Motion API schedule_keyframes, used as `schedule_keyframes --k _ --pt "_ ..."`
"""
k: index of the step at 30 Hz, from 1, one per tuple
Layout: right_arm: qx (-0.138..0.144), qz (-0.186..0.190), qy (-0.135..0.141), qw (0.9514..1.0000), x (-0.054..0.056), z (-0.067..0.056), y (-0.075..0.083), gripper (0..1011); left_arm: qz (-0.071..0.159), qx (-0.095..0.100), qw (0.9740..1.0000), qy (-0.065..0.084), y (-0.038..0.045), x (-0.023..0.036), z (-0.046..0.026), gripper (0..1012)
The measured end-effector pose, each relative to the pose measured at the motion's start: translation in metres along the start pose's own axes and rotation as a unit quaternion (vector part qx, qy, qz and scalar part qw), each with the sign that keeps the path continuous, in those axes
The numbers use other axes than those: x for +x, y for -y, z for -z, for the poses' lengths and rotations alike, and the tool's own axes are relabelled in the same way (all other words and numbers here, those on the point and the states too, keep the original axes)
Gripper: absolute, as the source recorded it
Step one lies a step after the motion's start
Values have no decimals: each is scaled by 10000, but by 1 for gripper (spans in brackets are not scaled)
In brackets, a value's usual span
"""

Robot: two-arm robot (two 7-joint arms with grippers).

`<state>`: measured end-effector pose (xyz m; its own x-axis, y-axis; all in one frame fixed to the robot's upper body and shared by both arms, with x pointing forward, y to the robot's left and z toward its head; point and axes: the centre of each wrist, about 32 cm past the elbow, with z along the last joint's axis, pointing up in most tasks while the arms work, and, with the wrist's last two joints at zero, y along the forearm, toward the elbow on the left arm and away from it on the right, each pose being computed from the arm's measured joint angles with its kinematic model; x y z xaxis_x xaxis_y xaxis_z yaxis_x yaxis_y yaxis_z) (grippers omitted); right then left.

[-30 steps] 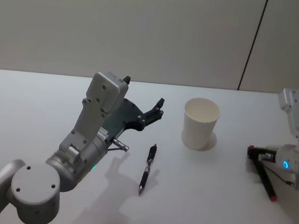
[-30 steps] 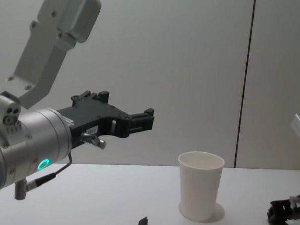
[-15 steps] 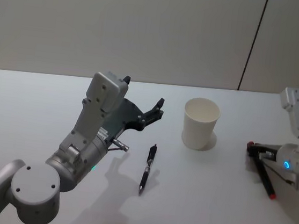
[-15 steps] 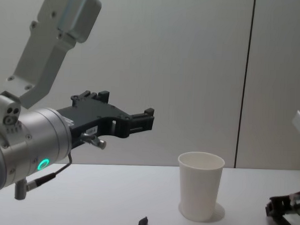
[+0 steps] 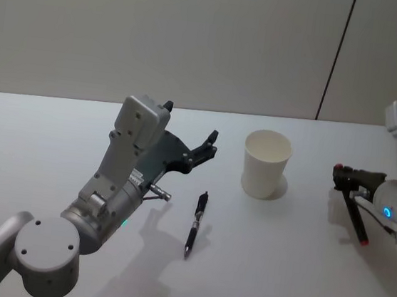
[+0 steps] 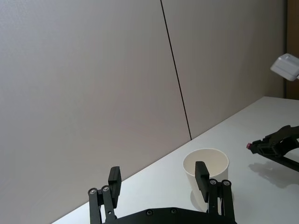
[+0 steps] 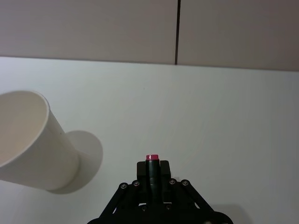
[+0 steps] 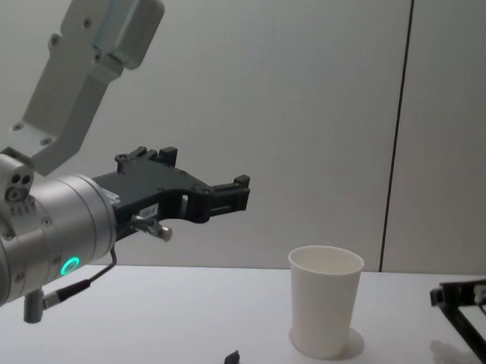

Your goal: Place the pen into the pen holder.

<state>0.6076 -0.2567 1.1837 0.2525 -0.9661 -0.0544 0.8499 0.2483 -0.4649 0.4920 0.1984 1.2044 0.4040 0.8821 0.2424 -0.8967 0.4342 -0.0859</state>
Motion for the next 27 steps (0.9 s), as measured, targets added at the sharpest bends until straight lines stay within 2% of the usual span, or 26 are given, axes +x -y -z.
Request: schedule_keyframes --k 4,5,7,14,20,27 --pt "326 25 73 9994 -23 -1 69 159 0 0 10000 0 0 0 0 1004" --pt "326 25 73 9994 -23 -1 69 159 0 0 10000 0 0 0 0 1004" --pt "545 38 121 9984 -43 1 117 159 0 0 10000 0 0 0 0 1004" --pt "1020 79 218 9945 -87 4 202 159 0 0 10000 0 0 0 0 1004" --pt "1493 101 309 9883 -139 8 267 158 0 0 10000 0 0 0 0 1004" --pt "2075 104 409 9773 -208 4 300 158 0 0 10000 0 0 0 0 1004"
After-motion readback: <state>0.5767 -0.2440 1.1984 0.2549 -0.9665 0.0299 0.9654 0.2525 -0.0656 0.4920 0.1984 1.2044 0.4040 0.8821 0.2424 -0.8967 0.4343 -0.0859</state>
